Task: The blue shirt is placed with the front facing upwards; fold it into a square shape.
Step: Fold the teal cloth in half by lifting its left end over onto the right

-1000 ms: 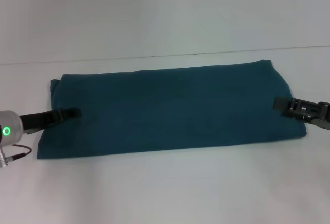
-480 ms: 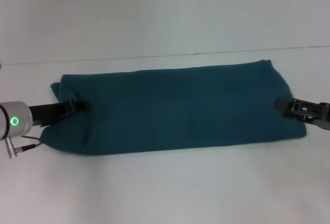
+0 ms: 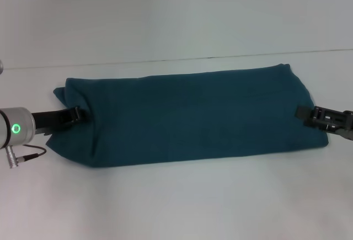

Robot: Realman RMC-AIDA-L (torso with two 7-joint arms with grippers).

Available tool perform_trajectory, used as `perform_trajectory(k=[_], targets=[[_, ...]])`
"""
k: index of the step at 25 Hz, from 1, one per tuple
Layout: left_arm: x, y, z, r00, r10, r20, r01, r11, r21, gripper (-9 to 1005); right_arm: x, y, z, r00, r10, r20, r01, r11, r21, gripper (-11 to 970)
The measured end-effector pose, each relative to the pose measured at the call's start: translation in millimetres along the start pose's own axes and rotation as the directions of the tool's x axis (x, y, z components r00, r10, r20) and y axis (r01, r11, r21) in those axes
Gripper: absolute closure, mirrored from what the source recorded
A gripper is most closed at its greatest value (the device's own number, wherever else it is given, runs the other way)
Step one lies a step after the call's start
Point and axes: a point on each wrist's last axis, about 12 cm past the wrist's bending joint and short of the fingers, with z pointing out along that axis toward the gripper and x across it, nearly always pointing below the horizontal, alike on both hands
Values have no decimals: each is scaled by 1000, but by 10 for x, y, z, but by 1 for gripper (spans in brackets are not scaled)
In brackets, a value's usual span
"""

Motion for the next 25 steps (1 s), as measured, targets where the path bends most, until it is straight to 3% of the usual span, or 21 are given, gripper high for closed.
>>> perform_trajectory(k=[8,14,25], targets=[[-24,-37,-42,1000,15,8,-15,998,56,919,-2,-5,-12,1000,2,7,-2,1000,2,74],[-66,14,-191,999,-17,50,8,984,176,928,-18,0,-1,1000,-1,9,1,1000,1,74],[-7,435,-449,973,-178,147,159,978,134,930,-16,-6,0,1000,7,10,-7,1000,5,74]])
